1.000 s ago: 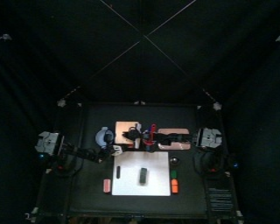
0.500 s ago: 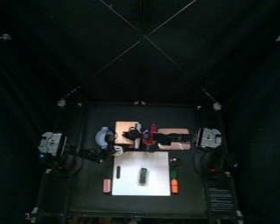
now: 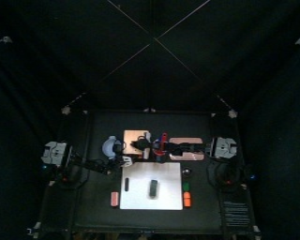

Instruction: Grasp drawer handle

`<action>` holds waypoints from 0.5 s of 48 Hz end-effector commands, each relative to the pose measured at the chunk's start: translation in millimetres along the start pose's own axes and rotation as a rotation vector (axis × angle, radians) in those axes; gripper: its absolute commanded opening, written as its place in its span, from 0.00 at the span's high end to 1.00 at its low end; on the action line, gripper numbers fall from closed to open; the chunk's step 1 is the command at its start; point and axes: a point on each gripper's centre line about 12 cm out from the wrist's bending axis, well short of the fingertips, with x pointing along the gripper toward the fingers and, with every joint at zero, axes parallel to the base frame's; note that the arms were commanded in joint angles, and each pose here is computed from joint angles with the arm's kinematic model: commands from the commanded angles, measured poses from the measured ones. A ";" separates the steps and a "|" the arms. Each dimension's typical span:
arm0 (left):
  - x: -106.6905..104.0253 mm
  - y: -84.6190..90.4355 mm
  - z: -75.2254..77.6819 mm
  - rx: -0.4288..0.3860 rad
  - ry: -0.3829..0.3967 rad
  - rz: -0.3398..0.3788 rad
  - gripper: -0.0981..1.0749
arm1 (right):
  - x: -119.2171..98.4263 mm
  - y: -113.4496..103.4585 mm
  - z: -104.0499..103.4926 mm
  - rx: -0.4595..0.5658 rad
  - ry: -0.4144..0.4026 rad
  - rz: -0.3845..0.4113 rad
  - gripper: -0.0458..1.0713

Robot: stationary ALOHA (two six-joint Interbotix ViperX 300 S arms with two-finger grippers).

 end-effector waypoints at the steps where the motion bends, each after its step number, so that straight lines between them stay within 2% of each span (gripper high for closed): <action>1: 1.2 -5.2 3.3 -0.008 -0.014 -0.014 0.33 | -1.2 0.1 0.8 -0.001 0.012 0.000 0.92; 14: -3.2 -7.1 -2.3 -0.007 0.013 -0.020 0.34 | -0.9 -0.3 0.7 -0.003 0.020 -0.001 0.92; 24: -12.3 -13.8 -20.2 0.012 0.079 -0.041 0.34 | -1.1 -2.5 -1.8 -0.003 0.036 -0.005 0.92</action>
